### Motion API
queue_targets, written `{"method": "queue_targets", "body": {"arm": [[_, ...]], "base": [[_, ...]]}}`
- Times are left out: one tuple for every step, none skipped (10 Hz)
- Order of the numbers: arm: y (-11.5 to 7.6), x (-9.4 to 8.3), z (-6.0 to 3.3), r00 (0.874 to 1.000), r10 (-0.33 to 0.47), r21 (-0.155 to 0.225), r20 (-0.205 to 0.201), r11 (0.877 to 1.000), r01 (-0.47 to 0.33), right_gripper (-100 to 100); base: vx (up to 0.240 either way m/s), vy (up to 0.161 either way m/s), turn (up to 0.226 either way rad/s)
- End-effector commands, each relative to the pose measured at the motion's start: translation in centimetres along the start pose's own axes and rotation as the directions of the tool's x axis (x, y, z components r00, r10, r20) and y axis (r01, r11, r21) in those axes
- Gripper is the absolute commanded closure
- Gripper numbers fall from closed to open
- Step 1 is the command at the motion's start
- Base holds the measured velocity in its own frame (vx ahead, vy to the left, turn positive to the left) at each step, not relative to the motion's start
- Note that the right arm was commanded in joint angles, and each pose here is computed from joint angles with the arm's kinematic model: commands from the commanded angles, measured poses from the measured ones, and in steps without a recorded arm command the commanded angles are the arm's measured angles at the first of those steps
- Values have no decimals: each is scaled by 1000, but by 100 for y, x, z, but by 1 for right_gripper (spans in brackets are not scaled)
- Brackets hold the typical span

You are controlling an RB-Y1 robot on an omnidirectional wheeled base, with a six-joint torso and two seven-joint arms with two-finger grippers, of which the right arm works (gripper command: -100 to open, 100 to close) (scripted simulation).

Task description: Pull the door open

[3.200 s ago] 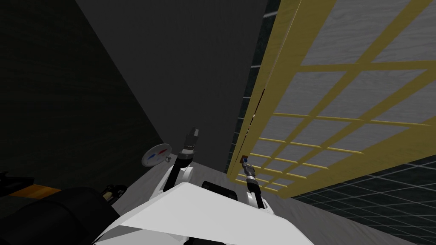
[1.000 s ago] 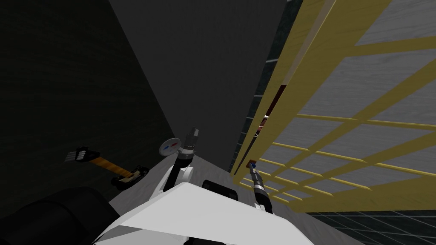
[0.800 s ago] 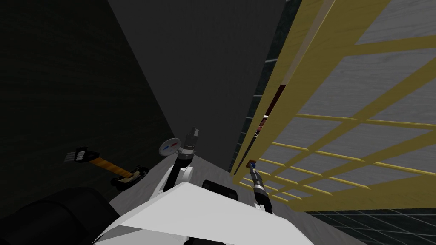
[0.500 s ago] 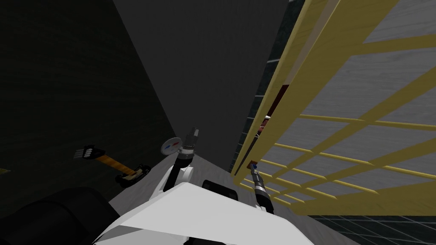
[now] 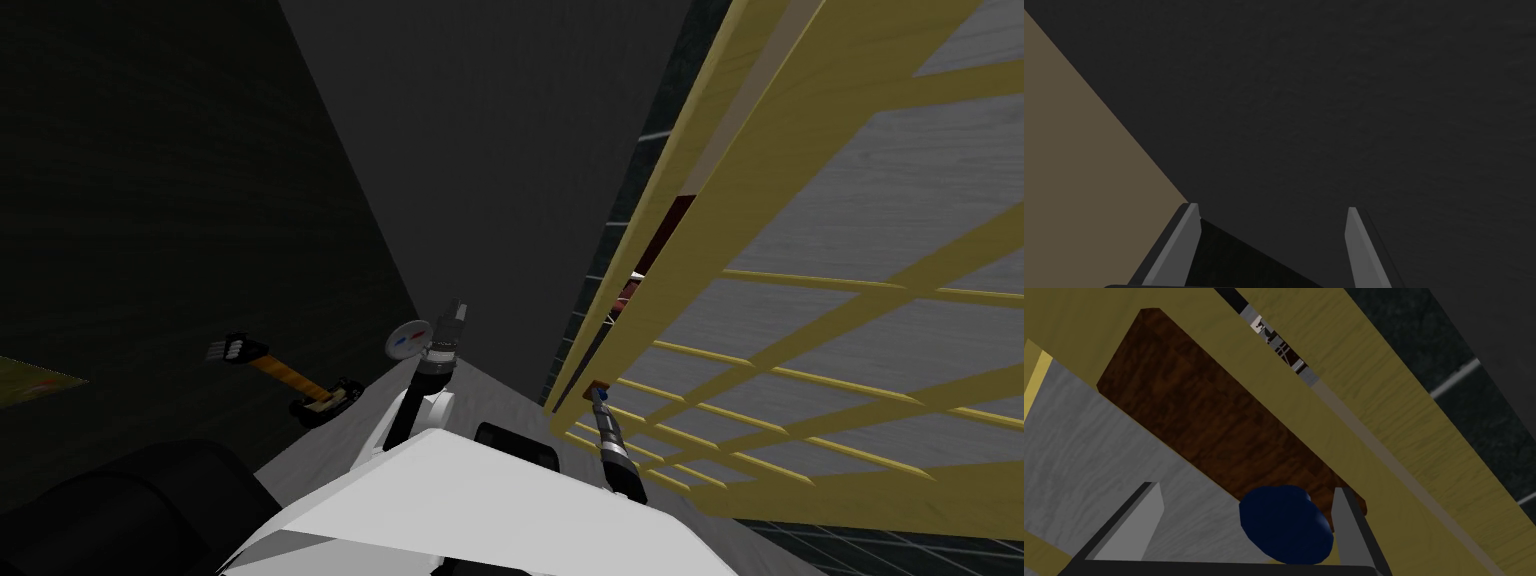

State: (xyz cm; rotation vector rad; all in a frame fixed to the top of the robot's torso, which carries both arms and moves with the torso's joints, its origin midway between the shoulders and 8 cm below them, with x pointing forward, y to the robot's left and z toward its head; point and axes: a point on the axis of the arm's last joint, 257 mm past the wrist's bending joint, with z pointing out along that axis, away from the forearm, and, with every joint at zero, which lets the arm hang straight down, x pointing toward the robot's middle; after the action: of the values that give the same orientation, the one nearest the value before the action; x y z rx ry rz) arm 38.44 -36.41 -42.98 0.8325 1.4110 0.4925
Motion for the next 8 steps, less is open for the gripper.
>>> {"method": "queue_targets", "body": {"arm": [[-142, -257, 28, 999, -2, 15, 38, 1000, 1, 100], [-142, -257, 28, 999, -2, 15, 38, 1000, 1, 100], [-142, -257, 28, 999, -2, 15, 38, 1000, 1, 100], [-214, -207, -22, 1000, -1, 34, 26, 999, 0, 100], [-148, -253, 24, 999, -2, 16, 37, 1000, 1, 100], [-298, -137, -75, 1000, 1, 57, 10, 998, -1, 100], [-341, -43, -98, 1000, 8, 71, -6, 997, -7, 100], [-378, -35, -137, 1000, 6, 79, -10, 997, -6, 100]], "base": [[-7, -3, -13], [1, 7, 0], [-8, 10, -4], [0, -6, 0], [-1, -15, 6], [0, 0, 0], [12, 7, -17], [4, 6, -27]]}}
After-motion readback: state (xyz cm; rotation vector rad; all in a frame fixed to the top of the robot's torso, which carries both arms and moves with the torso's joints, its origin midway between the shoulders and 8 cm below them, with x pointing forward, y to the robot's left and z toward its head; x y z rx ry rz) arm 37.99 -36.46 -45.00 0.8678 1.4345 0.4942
